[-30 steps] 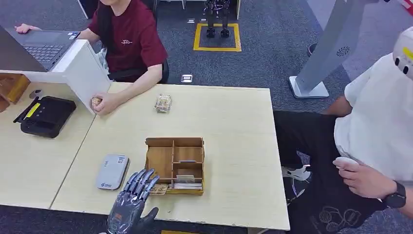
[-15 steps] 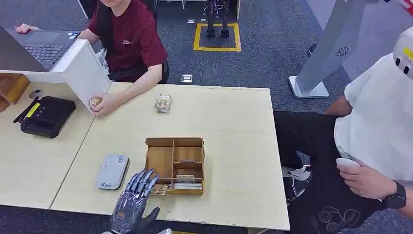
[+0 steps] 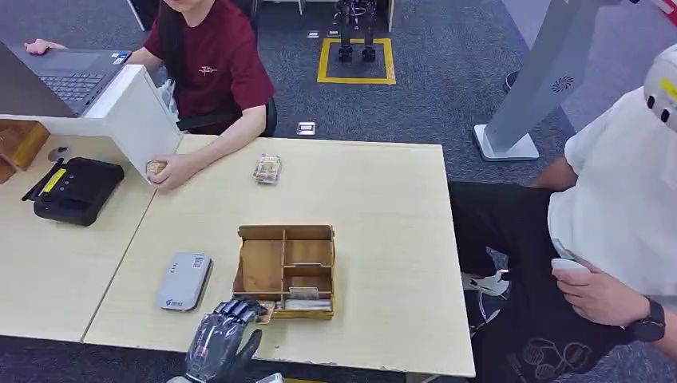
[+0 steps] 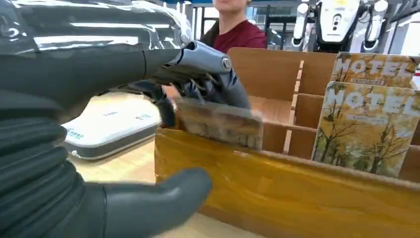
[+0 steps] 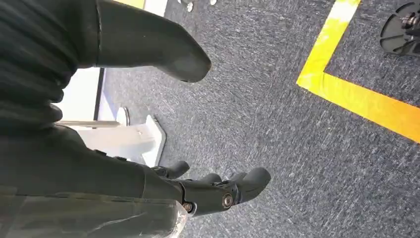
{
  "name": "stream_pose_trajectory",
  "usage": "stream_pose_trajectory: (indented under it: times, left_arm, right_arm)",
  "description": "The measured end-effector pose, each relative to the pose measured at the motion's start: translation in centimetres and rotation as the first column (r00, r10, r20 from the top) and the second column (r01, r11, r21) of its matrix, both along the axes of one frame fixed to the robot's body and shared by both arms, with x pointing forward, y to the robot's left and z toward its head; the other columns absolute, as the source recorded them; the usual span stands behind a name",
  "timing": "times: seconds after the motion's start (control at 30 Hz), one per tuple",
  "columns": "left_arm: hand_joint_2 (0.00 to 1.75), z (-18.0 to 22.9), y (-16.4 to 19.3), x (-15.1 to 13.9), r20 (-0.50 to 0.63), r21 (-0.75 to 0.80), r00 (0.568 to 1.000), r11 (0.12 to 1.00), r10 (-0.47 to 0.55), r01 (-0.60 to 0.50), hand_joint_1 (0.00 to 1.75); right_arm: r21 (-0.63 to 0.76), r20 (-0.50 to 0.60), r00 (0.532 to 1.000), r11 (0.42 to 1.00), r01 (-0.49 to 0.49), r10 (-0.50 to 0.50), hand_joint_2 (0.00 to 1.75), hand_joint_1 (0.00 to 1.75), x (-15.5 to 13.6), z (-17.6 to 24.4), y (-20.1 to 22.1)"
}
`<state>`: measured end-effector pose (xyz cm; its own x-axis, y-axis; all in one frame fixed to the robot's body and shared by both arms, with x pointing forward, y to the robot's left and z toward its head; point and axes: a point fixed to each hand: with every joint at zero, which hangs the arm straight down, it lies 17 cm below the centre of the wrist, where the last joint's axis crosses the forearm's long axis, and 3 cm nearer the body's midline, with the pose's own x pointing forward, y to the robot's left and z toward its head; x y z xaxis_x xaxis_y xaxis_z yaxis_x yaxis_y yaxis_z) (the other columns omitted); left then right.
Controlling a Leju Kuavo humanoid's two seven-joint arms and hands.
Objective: Pass the card to the sensor for recognition and then transmit it.
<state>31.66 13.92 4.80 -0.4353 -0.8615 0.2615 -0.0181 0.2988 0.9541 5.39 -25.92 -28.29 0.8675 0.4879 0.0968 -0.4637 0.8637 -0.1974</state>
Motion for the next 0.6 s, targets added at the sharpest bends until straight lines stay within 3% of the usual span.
stream_pose_trajectory:
  times: [0.6]
  left_arm:
    - [1.75,0.52,-0.58,0.48,-0.008,-0.040,1.000,0.999,-0.009,0.009,1.75]
  right_arm:
    - [-0.003,-0.003,1.000,1.000,0.002,-0.002,1.75,0.00,-0.10,-0.02,-0.15]
